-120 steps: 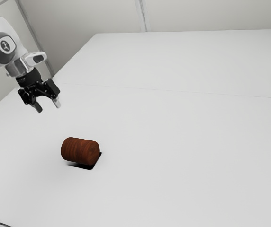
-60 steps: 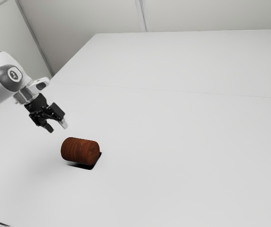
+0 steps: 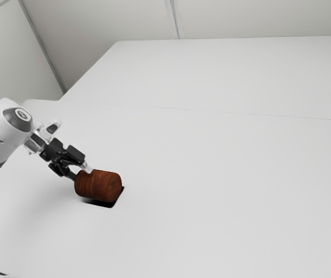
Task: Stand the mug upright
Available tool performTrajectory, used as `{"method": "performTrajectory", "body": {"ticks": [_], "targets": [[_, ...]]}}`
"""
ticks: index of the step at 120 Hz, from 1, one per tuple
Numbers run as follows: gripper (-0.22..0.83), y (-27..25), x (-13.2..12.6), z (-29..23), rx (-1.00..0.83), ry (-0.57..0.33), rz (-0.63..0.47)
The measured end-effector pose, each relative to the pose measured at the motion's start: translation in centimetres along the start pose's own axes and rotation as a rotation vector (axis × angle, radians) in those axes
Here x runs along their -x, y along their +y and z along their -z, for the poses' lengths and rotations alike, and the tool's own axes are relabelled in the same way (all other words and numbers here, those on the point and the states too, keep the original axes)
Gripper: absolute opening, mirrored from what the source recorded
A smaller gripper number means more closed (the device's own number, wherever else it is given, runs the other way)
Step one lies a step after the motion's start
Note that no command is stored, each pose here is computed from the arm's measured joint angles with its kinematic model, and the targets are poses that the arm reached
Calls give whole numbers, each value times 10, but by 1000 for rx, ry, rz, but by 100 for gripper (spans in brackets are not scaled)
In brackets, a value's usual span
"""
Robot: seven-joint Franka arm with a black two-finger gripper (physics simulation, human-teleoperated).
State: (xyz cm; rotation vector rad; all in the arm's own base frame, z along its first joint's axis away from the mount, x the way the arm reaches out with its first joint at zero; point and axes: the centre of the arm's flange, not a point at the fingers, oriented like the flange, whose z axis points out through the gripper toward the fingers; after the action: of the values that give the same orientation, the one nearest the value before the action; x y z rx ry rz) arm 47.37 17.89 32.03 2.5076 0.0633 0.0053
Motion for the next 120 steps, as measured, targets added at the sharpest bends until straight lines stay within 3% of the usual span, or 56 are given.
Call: {"method": "performTrajectory", "body": {"ticks": [56, 90, 120], "targets": [[60, -15, 9, -34, 242, 91, -23], [15, -6, 7, -31, 281, 114, -95], [-8, 38, 1, -11, 241, 134, -223]]}}
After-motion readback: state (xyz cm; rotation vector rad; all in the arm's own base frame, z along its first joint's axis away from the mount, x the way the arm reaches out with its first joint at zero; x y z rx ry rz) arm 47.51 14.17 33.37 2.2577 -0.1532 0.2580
